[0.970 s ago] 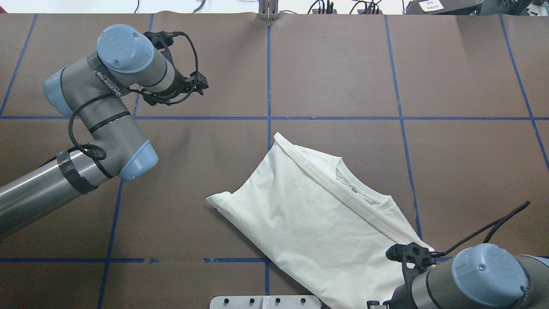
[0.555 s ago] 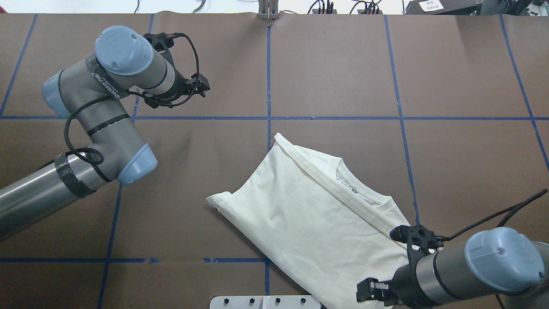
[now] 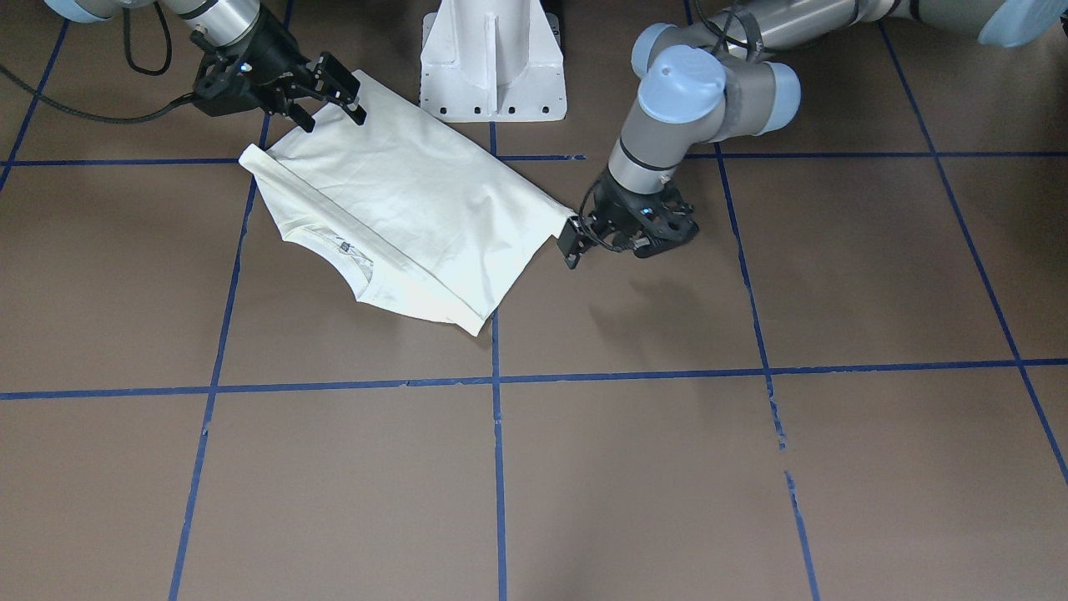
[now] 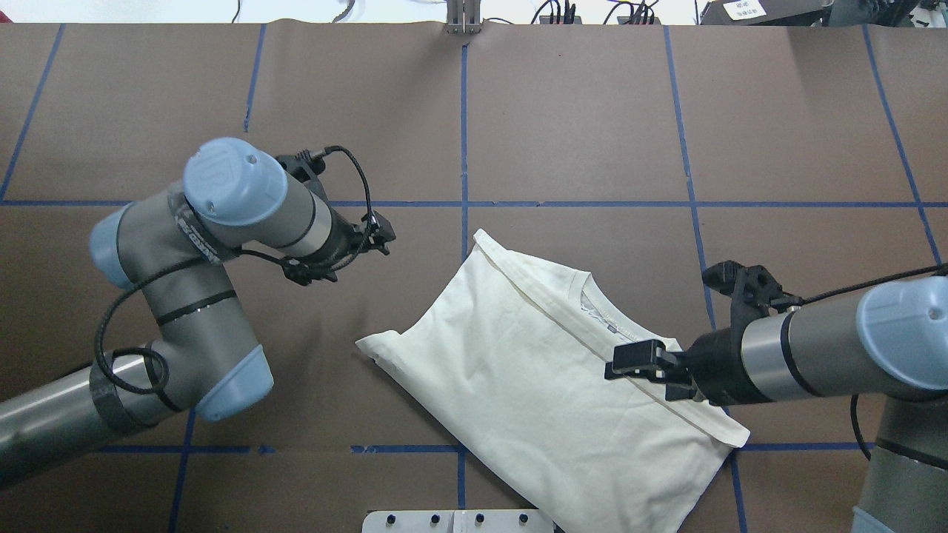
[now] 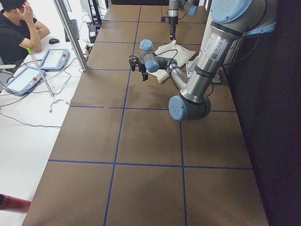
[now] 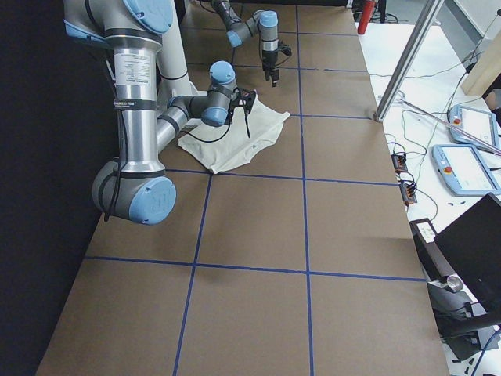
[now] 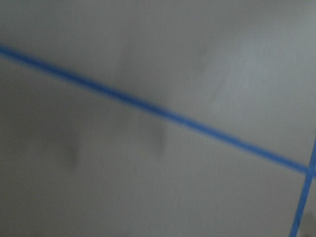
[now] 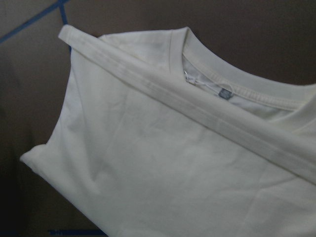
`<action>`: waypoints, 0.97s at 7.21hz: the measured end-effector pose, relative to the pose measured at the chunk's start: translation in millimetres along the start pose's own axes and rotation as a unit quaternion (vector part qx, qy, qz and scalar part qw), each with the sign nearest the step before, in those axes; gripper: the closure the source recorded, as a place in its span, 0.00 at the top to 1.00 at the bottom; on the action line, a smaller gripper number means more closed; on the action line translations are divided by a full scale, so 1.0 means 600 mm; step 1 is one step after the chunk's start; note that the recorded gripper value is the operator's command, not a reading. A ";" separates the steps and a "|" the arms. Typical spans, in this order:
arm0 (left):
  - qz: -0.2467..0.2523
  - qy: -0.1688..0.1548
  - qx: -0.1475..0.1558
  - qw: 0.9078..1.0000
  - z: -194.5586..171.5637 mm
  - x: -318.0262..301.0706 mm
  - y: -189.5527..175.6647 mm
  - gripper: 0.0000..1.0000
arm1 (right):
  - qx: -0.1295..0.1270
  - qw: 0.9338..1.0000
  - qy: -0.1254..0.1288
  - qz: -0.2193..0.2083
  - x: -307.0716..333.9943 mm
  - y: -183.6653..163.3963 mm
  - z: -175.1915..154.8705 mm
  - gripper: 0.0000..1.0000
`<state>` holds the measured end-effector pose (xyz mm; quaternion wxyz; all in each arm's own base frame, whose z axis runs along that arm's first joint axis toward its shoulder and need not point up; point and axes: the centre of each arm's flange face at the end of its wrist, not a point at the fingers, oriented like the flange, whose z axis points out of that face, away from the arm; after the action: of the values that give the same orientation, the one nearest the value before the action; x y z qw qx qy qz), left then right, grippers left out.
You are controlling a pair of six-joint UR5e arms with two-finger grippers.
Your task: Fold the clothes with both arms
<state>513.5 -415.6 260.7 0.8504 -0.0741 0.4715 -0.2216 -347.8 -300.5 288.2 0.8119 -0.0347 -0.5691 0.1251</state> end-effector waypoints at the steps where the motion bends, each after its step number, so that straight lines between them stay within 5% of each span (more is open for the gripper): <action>1: -0.022 -0.011 -0.022 0.999 0.028 -0.007 0.060 0.78 | 0.017 1.000 -0.010 0.004 -0.015 -0.028 -0.006 1.00; 2: -0.039 -0.020 -0.037 0.998 0.046 -0.014 0.101 0.75 | 0.025 1.000 -0.015 0.005 -0.024 -0.041 -0.009 1.00; 3: -0.053 -0.032 -0.041 0.997 0.056 -0.018 0.121 0.61 | 0.028 0.999 -0.017 0.005 -0.028 -0.046 -0.010 1.00; 5: -0.068 -0.054 -0.040 0.995 0.067 -0.024 0.132 0.09 | 0.029 0.999 -0.019 0.006 -0.035 -0.050 -0.004 1.00; 7: -0.071 -0.058 -0.040 0.995 0.070 -0.024 0.135 0.00 | 0.029 0.999 -0.020 0.005 -0.039 -0.051 -0.001 1.00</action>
<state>566.7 -340.6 267.7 0.8547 -0.1538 0.4238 -0.2575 -349.5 -335.6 272.6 0.8004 -0.0114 -0.5811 0.1467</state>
